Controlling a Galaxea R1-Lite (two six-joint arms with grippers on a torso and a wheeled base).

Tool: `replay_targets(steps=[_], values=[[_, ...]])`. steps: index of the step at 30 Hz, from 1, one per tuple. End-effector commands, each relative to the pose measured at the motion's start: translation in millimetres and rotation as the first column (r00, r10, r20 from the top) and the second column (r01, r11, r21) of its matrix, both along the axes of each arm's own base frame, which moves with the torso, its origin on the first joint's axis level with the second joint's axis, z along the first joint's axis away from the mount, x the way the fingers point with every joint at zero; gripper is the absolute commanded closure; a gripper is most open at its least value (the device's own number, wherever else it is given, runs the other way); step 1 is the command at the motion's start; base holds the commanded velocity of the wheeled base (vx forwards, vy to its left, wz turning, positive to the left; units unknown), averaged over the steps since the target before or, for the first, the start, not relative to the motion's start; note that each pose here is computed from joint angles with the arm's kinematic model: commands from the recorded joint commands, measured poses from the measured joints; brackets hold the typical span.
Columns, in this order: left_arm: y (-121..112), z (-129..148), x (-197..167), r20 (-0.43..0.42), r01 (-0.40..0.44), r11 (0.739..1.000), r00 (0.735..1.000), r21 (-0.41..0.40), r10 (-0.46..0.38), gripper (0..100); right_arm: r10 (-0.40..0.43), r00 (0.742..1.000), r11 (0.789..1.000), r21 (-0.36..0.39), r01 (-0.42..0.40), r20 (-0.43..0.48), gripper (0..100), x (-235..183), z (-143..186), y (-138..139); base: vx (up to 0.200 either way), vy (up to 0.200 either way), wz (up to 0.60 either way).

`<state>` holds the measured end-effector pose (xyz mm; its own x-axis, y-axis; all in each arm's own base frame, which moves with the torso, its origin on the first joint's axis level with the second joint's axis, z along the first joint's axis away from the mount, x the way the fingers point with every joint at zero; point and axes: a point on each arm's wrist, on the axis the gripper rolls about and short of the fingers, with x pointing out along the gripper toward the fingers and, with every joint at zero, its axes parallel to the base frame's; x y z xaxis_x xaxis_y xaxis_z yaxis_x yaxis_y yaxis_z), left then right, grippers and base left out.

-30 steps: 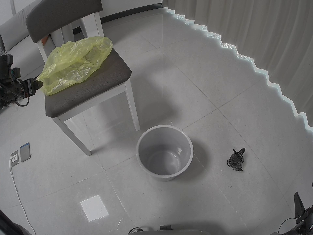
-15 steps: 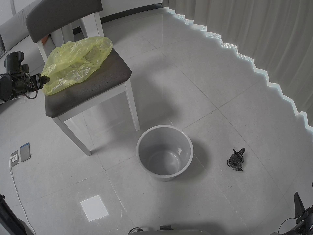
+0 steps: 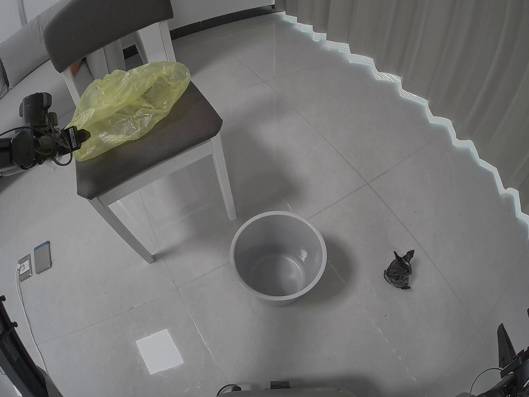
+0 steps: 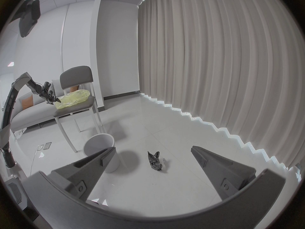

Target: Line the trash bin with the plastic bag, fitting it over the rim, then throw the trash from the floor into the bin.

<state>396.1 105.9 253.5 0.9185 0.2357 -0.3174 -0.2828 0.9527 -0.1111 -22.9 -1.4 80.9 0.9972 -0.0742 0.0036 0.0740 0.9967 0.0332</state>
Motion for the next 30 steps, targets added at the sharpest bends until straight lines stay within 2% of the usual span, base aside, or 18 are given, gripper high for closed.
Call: replay_targets(steps=[1, 17, 18, 24, 30], values=[[6.9, 0.0, 4.8, 0.017, -0.019, 1.000, 1.000, -0.013, 0.019, 0, -0.001, 1.000, 1.000, 0.002, 0.001, -0.008, 0, 0.6, -4.9, 0.0, 0.000, 0.000, 0.00], [27.2, -8.1, 12.2, 0.012, -0.054, 0.998, 0.998, -0.018, 0.054, 0, -0.001, 1.000, 1.000, 0.002, 0.001, -0.008, 0, 0.6, -4.9, 0.0, 0.000, 0.000, 0.00], [27.4, -7.9, 12.6, 0.013, -0.054, 0.998, 0.998, -0.018, 0.054, 100, -0.001, 1.000, 1.000, 0.002, 0.001, -0.008, 0, 0.6, -4.9, 0.0, 0.000, 0.000, 0.00], [27.7, -11.0, 15.8, 0.009, -0.051, 0.998, 0.999, -0.021, 0.051, 100, -0.001, 1.000, 1.000, 0.001, 0.001, -0.008, 0, 0.6, -4.9, 0.0, 0.000, 0.000, 0.00], [24.6, -0.8, 17.1, 0.039, -0.044, 0.999, 0.998, -0.021, 0.045, 100, -0.001, 1.000, 1.000, 0.001, 0.001, -0.005, 0, 0.5, -4.8, 0.0, 0.000, 0.000, 0.00]])
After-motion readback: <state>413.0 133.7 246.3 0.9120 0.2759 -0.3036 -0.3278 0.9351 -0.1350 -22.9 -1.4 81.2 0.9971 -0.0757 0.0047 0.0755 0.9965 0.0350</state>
